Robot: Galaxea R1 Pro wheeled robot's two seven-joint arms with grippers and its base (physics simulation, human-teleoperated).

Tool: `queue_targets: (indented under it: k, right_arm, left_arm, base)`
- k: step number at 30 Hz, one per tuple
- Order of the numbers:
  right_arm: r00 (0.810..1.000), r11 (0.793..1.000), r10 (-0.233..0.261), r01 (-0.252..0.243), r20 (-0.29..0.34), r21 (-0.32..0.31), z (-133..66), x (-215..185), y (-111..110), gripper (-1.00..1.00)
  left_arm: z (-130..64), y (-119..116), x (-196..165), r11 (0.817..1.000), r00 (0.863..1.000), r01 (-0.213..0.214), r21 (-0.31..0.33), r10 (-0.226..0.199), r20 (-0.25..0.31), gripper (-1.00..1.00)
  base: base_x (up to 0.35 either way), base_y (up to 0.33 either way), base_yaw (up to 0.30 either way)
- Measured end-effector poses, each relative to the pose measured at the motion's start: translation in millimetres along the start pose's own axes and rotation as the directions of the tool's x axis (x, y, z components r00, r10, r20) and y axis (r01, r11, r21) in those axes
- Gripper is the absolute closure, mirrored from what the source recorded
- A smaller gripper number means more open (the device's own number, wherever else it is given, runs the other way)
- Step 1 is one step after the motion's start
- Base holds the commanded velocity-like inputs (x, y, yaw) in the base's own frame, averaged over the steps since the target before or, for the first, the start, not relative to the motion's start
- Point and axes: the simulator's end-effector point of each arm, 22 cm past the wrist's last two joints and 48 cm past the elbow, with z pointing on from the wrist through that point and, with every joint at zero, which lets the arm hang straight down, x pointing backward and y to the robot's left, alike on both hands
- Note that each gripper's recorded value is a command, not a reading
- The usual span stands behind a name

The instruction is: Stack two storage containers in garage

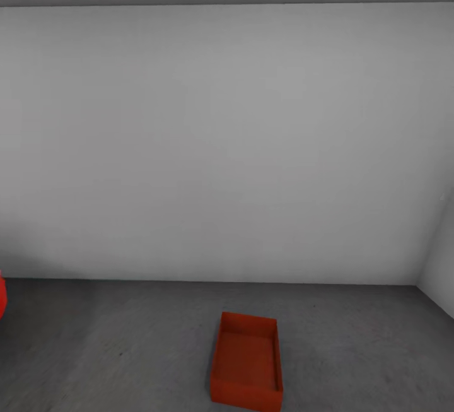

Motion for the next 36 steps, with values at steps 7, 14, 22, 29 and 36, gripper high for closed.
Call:
queue_targets:
  k: [7,14,22,29,36]
  right_arm:
    - [1.0,1.0,-0.001,0.001,0.0,0.002,0.0,-0.1,-0.4,-1.0]
    - [1.0,1.0,0.002,-0.002,-0.001,0.005,0.0,0.2,-2.2,-1.0]
    - [1.0,1.0,0.013,-0.013,0.001,0.006,0.0,-0.2,-2.0,-1.0]
    - [0.999,0.999,0.044,-0.044,0.01,0.01,-0.2,-2.4,-3.7,-1.0]
    - [0.997,0.997,0.082,-0.082,0.017,0.012,-0.5,-4.8,-4.2,-1.0]
  left_arm:
    - [0.0,-0.1,-0.3,1.0,1.0,0.001,0.0,-0.001,0.0,-1.0]
    - [-2.8,-20.3,3.6,1.0,1.0,0.012,0.027,-0.012,-0.005,-1.0]
    - [-7.0,-42.6,14.6,0.998,1.0,0.011,0.055,-0.009,-0.025,-1.0]
    - [-7.5,-43.2,16.2,0.998,1.0,0.013,0.056,-0.012,-0.028,-1.0]
    - [-8.0,-43.6,14.0,0.998,1.0,0.015,0.057,-0.013,-0.023,-1.0]
  base:
    - [0.0,0.0,0.0]
    - [0.0,0.0,0.0]
    - [0.0,0.0,-0.007]
    - [0.0,0.0,-0.144]
    - [0.0,0.0,-0.223]
